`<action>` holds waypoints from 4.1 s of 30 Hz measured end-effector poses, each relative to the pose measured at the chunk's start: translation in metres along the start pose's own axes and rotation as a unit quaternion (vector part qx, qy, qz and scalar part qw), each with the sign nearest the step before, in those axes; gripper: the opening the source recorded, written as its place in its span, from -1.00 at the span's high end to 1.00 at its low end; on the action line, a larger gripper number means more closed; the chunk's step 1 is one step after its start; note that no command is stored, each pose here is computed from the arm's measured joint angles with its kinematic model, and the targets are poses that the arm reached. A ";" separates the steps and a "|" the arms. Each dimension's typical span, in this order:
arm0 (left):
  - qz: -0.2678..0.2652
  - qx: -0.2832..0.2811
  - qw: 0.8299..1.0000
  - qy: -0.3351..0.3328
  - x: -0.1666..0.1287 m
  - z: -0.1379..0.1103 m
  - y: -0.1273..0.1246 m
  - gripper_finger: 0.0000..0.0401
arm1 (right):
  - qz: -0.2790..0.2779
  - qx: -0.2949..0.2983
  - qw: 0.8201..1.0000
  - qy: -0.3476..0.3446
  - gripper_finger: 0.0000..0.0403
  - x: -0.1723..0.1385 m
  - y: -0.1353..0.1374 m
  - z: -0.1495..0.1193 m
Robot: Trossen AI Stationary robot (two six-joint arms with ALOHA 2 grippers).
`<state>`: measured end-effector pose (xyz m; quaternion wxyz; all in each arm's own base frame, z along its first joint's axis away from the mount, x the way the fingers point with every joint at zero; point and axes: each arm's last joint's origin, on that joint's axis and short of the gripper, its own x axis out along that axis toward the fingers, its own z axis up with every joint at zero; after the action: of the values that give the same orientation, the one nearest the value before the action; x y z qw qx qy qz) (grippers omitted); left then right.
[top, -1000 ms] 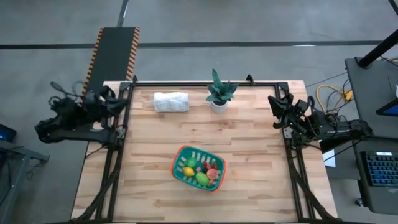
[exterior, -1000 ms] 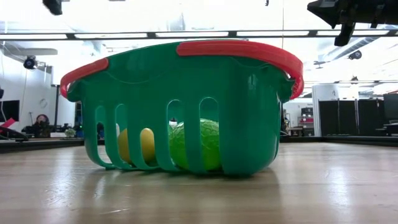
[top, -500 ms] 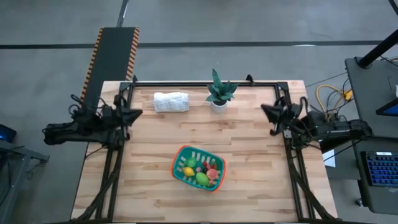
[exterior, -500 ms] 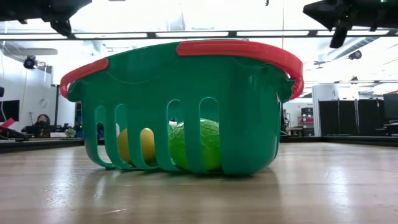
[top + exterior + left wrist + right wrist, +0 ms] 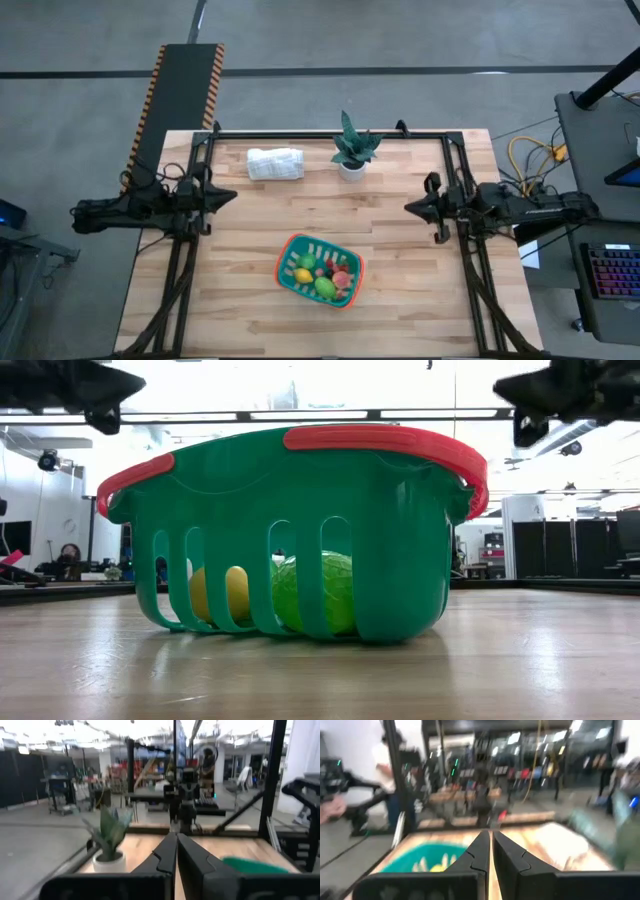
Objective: Pick and placing Produce into tupperware
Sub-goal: Return to Home Position
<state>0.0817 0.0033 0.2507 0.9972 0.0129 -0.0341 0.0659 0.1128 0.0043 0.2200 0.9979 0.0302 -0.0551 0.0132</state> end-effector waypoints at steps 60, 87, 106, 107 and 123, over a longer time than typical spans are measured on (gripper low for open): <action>-0.041 -0.008 0.999 0.029 0.011 -0.085 -0.007 1.00 | -0.045 -0.007 0.998 0.038 0.94 -0.021 -0.006 -0.049; -0.045 -0.009 0.998 0.033 0.011 -0.086 -0.008 1.00 | -0.046 0.111 0.992 0.039 0.94 -0.021 -0.006 -0.050; -0.045 -0.009 0.998 0.033 0.011 -0.086 -0.008 1.00 | -0.046 0.111 0.992 0.038 0.94 -0.021 -0.006 -0.050; -0.045 -0.009 0.998 0.033 0.011 -0.086 -0.008 1.00 | -0.046 0.111 0.992 0.038 0.94 -0.021 -0.006 -0.050; -0.045 -0.009 0.998 0.033 0.011 -0.086 -0.008 1.00 | -0.046 0.111 0.992 0.038 0.94 -0.021 -0.006 -0.050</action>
<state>0.0997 -0.0004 0.1658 0.9998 0.0033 -0.0016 0.0208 0.0980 0.0014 0.1680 0.9893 0.1427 -0.0134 -0.0258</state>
